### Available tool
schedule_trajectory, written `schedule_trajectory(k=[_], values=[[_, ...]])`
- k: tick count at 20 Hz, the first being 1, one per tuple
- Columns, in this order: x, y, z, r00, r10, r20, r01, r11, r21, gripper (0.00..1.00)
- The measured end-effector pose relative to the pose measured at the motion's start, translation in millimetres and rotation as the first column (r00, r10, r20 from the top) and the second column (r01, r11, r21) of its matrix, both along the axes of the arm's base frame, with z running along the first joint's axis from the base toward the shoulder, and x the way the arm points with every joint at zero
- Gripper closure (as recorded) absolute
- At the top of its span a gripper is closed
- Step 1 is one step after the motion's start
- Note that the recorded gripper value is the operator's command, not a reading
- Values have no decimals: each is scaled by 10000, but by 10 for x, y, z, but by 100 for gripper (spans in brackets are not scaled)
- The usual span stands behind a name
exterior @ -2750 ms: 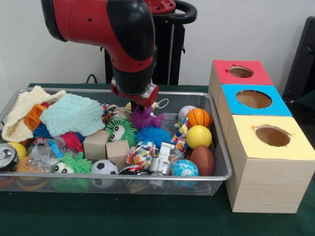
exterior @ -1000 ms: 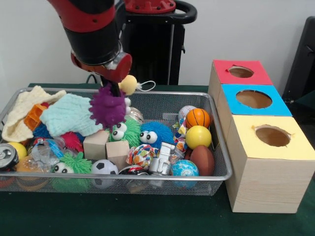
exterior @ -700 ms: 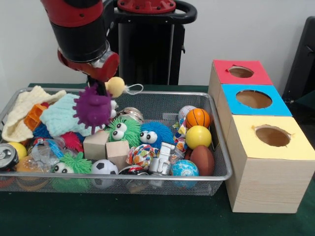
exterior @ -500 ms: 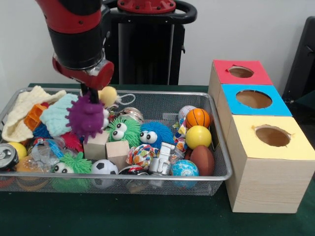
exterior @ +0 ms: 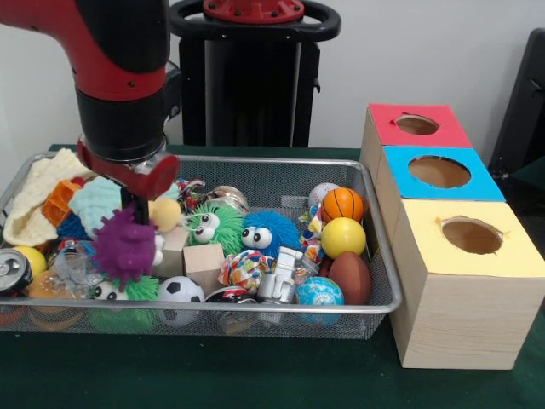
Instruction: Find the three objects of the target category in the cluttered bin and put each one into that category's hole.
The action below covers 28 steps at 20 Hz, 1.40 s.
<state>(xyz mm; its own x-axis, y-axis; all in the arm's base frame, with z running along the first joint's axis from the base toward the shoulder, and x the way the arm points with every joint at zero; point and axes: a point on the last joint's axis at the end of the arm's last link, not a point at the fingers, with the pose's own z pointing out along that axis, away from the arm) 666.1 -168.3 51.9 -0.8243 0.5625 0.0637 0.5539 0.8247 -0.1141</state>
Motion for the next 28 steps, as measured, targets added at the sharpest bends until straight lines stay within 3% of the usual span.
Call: schedule_trajectory(k=[3, 6, 8, 12, 15, 16, 24, 28], values=[[-55, -54, -27, 9954, -949, -103, 950, 9955, 62, 100], [-128, -122, -6, 9783, -2060, -206, 2063, 9784, 117, 100], [-205, -179, 22, 9569, -2887, -308, 2891, 9573, 77, 100], [-343, -272, 72, 9167, -3971, -447, 3969, 9178, -144, 100], [-454, -319, 87, 8944, -4439, -551, 4427, 8961, -332, 100], [-570, -340, 81, 8875, -4569, -590, 4548, 8894, -459, 0], [-797, -308, 23, 8868, -4616, -244, 4591, 8857, -697, 0], [-905, -195, 83, 8823, -4699, -275, 4675, 8815, -659, 0]])
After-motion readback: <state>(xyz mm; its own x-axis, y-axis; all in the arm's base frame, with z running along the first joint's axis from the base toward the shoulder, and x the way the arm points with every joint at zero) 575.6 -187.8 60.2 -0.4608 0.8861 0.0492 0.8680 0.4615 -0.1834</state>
